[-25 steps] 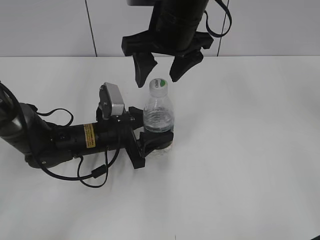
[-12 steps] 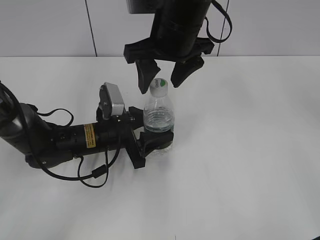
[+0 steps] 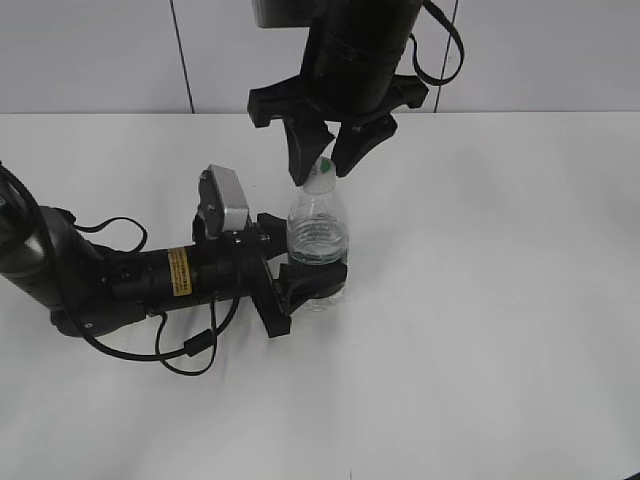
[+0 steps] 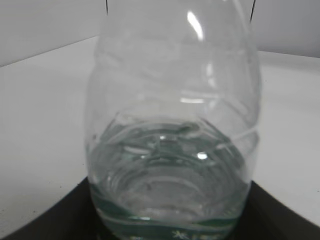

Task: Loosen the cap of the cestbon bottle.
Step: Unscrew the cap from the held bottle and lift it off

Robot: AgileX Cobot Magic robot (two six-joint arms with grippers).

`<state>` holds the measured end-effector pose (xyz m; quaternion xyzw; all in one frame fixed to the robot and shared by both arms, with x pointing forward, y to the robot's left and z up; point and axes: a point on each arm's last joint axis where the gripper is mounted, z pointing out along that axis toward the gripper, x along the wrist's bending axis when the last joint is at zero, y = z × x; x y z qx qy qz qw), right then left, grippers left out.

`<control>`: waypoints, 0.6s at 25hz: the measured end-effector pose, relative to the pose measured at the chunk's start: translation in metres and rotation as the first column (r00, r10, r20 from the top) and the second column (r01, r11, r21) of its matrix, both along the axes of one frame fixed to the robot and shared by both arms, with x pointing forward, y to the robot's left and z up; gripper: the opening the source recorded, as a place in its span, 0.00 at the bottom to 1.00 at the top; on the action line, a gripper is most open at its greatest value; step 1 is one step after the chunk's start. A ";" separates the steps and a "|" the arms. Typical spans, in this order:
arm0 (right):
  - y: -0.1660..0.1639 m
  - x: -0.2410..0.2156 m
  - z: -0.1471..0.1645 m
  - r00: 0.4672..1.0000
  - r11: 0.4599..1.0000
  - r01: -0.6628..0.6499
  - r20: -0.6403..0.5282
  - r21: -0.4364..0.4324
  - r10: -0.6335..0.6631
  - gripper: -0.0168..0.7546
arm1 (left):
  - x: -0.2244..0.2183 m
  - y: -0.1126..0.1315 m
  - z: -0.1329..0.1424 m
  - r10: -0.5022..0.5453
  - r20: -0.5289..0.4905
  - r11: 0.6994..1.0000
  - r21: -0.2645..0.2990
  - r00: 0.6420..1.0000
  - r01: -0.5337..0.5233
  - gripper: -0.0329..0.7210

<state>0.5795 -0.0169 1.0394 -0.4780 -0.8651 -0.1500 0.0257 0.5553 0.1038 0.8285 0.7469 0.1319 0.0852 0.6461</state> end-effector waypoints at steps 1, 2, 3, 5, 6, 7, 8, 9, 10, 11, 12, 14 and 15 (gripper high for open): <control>0.000 0.000 0.000 1.000 1.000 -0.002 0.001 0.000 0.002 0.46 | 0.000 0.000 0.000 0.000 0.000 1.000 0.000 1.000 0.000 0.59; 0.000 0.000 0.000 1.000 1.000 -0.005 0.002 -0.001 0.005 0.41 | 0.000 0.000 0.000 0.000 0.000 1.000 0.000 1.000 0.000 0.59; 0.000 0.000 0.000 1.000 1.000 -0.008 0.002 -0.001 0.008 0.41 | 0.000 0.000 0.000 0.000 0.000 1.000 0.000 1.000 0.000 0.59; 0.000 0.000 0.000 1.000 1.000 -0.011 0.004 -0.002 0.011 0.41 | 0.000 0.000 0.000 0.001 0.000 1.000 0.000 1.000 -0.001 0.59; 0.000 0.000 0.000 1.000 1.000 -0.013 0.005 -0.003 0.013 0.41 | 0.000 0.000 0.000 0.001 0.000 1.000 0.000 1.000 -0.001 0.59; 0.000 0.000 0.000 1.000 1.000 -0.018 0.007 -0.004 0.018 0.41 | 0.000 0.000 0.000 0.001 0.000 1.000 0.000 1.000 -0.001 0.59; 0.000 0.000 0.000 1.000 1.000 -0.025 0.009 -0.005 0.025 0.41 | 0.000 0.000 0.000 0.001 0.000 1.000 0.000 1.000 -0.001 0.59; 0.000 0.000 0.000 0.999 0.999 -0.033 0.012 -0.006 0.034 0.41 | 0.000 0.000 0.000 0.002 0.000 1.000 -0.001 1.000 -0.002 0.59; 0.000 0.000 0.000 0.999 0.999 -0.042 0.014 -0.007 0.042 0.41 | 0.000 0.000 0.000 0.002 0.000 1.000 -0.001 1.000 -0.002 0.59; 0.000 0.000 0.000 0.998 0.999 -0.053 0.017 -0.008 0.053 0.41 | 0.000 0.000 0.000 0.003 0.000 1.000 -0.001 1.000 -0.003 0.59; 0.000 0.000 0.000 0.997 0.998 -0.069 0.021 -0.010 0.069 0.41 | 0.000 0.000 0.000 0.003 0.000 1.000 -0.001 1.000 -0.003 0.59; 0.000 0.000 0.000 0.995 0.995 -0.096 0.029 -0.012 0.097 0.41 | 0.000 0.000 0.000 0.005 0.000 1.000 -0.001 1.000 -0.005 0.59; 0.000 0.000 0.000 0.993 0.993 -0.116 0.034 -0.014 0.116 0.41 | 0.001 0.000 0.000 0.006 -0.001 1.000 -0.001 1.000 -0.006 0.59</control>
